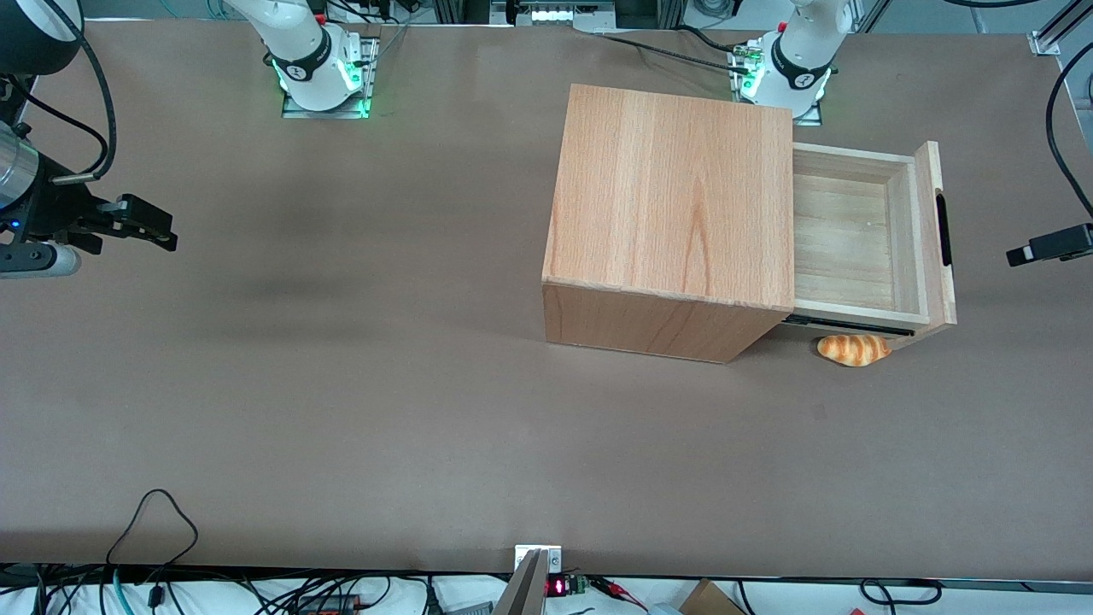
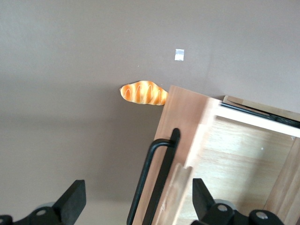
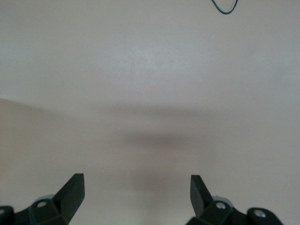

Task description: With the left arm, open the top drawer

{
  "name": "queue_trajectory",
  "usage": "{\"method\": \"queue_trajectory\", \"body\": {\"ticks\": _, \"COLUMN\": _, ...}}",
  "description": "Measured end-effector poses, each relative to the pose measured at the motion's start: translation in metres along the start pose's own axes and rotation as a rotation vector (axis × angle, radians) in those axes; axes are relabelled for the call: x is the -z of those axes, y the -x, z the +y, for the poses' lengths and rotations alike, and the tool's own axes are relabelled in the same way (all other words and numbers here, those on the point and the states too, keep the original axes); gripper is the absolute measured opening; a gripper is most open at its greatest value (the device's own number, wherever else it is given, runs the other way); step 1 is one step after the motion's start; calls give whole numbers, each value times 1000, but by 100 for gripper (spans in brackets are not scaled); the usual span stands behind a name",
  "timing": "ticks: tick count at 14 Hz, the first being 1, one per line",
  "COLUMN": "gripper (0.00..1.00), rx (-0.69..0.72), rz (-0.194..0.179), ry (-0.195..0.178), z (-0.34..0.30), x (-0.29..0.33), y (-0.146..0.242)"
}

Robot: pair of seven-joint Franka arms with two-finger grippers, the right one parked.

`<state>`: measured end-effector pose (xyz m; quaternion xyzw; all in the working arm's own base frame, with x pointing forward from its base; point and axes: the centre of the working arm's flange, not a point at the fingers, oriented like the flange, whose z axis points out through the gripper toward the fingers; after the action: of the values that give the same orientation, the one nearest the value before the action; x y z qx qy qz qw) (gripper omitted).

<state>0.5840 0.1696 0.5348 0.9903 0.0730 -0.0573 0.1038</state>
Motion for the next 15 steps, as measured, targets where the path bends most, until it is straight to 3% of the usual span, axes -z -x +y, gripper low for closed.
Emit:
{"method": "queue_trajectory", "body": {"ticks": 3, "gripper": 100, "rx": -69, "rz": 19, "ry": -65, "z": 33, "x": 17, "y": -1}}
{"method": "queue_trajectory", "body": {"ticks": 10, "gripper": 100, "rx": -195, "rz": 67, "ry": -148, "z": 119, "x": 43, "y": 15}}
{"method": "queue_trajectory", "body": {"ticks": 15, "gripper": 100, "rx": -230, "rz": 121, "ry": -166, "z": 142, "x": 66, "y": 32}}
